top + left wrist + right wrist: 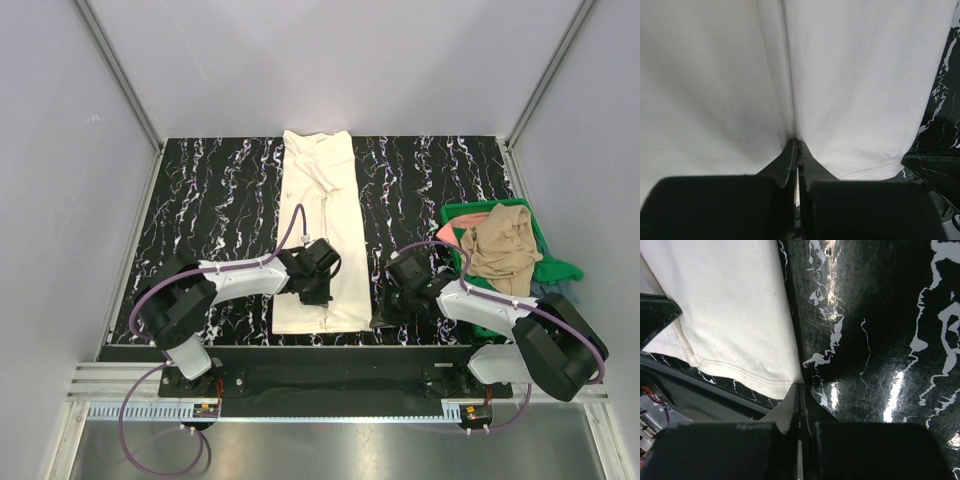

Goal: Fold and stack the t-shirts
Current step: Fold the tshirt

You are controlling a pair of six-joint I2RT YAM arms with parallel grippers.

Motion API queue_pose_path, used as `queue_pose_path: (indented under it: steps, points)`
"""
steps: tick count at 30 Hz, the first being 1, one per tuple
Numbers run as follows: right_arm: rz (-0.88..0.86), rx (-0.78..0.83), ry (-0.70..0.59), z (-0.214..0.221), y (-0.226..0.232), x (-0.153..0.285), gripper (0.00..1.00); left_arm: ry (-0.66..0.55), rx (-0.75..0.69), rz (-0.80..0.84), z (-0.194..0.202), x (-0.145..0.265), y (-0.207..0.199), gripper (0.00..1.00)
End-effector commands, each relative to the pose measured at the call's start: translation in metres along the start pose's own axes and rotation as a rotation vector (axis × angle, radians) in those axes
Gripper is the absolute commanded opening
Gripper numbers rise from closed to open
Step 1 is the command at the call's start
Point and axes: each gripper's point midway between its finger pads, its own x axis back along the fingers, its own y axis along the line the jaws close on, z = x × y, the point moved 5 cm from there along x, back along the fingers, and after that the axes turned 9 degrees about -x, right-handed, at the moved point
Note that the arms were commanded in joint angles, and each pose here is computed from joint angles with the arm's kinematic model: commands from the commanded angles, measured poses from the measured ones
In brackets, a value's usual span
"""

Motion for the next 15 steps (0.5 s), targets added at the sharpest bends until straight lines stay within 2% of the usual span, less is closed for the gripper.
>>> queue_pose_path:
  steps: [1, 3, 7, 10, 11, 12, 15]
  points:
    - [0.001, 0.005, 0.008, 0.002, 0.0, 0.0, 0.0, -0.025, -0.012, -0.003, -0.003, 0.003, -0.003, 0.0]
    - [-0.022, 0.01, 0.006, 0.002, 0.004, 0.005, 0.0, -0.029, -0.019, 0.008, -0.004, 0.007, -0.004, 0.0]
    - [-0.049, 0.02, -0.001, 0.0, 0.014, 0.015, 0.01, -0.047, -0.025, 0.055, -0.012, 0.02, -0.014, 0.18]
    - [-0.053, -0.006, -0.021, -0.001, 0.017, 0.022, 0.11, -0.052, -0.059, 0.107, -0.018, 0.036, -0.026, 0.27]
    - [-0.051, -0.023, -0.027, -0.001, 0.017, 0.024, 0.22, -0.047, -0.063, 0.102, -0.019, 0.042, -0.025, 0.28]
    - [-0.062, -0.043, -0.044, -0.001, 0.019, 0.028, 0.27, -0.053, -0.068, 0.102, -0.021, 0.046, -0.025, 0.29]
    - [-0.071, -0.058, -0.062, -0.002, 0.021, 0.035, 0.32, -0.092, -0.066, 0.108, -0.029, 0.063, -0.02, 0.35]
